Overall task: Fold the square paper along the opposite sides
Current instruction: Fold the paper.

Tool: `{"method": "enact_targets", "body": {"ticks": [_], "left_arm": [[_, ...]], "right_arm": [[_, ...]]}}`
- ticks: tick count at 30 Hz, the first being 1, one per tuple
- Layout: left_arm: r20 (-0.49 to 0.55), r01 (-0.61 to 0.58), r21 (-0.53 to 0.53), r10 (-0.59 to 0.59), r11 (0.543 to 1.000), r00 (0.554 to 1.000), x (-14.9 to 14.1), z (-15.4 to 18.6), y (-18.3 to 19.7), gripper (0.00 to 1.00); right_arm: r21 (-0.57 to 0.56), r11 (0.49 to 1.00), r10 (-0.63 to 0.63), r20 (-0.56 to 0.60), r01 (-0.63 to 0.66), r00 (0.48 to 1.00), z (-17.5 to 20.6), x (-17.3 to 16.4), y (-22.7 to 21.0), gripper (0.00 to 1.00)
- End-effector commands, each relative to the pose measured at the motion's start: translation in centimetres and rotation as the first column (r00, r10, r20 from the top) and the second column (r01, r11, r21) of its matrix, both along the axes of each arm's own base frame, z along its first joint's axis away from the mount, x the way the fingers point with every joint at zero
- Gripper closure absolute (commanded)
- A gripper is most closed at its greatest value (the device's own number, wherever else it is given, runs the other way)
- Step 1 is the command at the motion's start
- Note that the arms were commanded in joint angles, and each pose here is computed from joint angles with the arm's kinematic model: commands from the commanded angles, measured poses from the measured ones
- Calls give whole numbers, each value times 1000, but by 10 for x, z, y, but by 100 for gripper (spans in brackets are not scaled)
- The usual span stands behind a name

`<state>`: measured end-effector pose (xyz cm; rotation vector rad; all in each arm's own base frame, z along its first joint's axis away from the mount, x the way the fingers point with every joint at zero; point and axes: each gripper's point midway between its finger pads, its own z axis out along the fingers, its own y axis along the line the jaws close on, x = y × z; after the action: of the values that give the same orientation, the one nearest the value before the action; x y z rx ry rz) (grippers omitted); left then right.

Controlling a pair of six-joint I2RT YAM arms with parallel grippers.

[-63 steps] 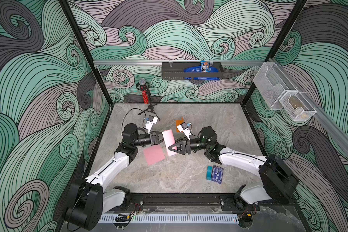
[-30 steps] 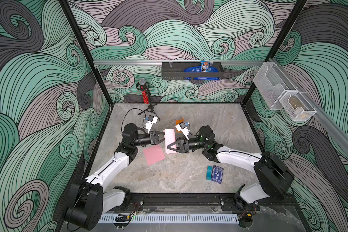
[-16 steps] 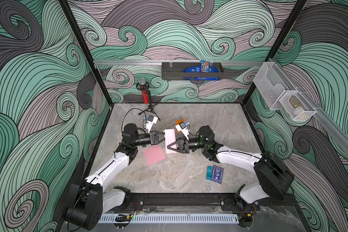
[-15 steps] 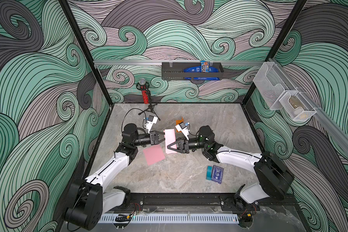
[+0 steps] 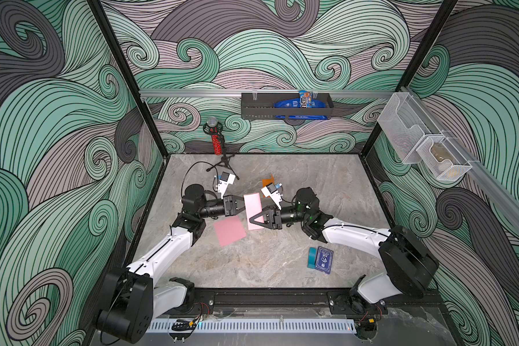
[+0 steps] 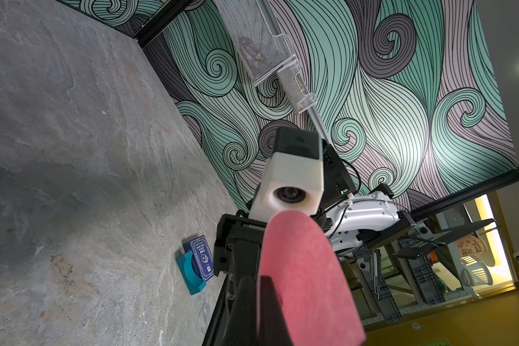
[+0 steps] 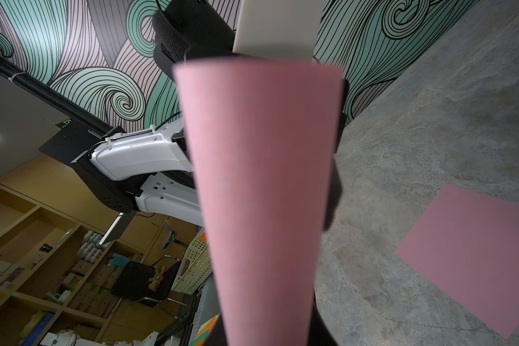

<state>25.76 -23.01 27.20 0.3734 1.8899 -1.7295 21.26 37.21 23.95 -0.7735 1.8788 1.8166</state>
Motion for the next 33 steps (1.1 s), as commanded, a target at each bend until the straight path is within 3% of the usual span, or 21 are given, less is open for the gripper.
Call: {"method": "enact_targets", "body": {"ticks": [1,10,14,18,20,21,25,33], "left_arm": [[74,10,-13,-9,1000,997,0,21,-1,100],[75,8,-13,-7,1000,997,0,22,-1,100],[87,-15,1,14,1000,996,4,24,1,100],[86,-181,94,173,979,981,29,22,24,73],[93,-227,94,218,969,971,33,26,35,48],[101,-231,85,222,969,970,31,29,36,41],[121,-204,51,197,978,973,17,33,36,34],[150,-92,-62,100,994,984,-24,28,27,5]], "right_arm": [[18,1000,13,32,-13,999,10,-1,2,79],[7,1000,-1,33,1,999,9,2,3,94],[11,1000,-2,37,2,999,12,2,3,95],[16,1000,-9,48,8,999,16,4,0,95],[20,1000,-14,55,13,998,18,5,-2,95],[21,1000,-15,59,14,998,20,6,-3,95],[31,999,-21,66,19,998,24,7,-7,94],[76,997,-27,74,21,997,36,8,-13,94]]}}
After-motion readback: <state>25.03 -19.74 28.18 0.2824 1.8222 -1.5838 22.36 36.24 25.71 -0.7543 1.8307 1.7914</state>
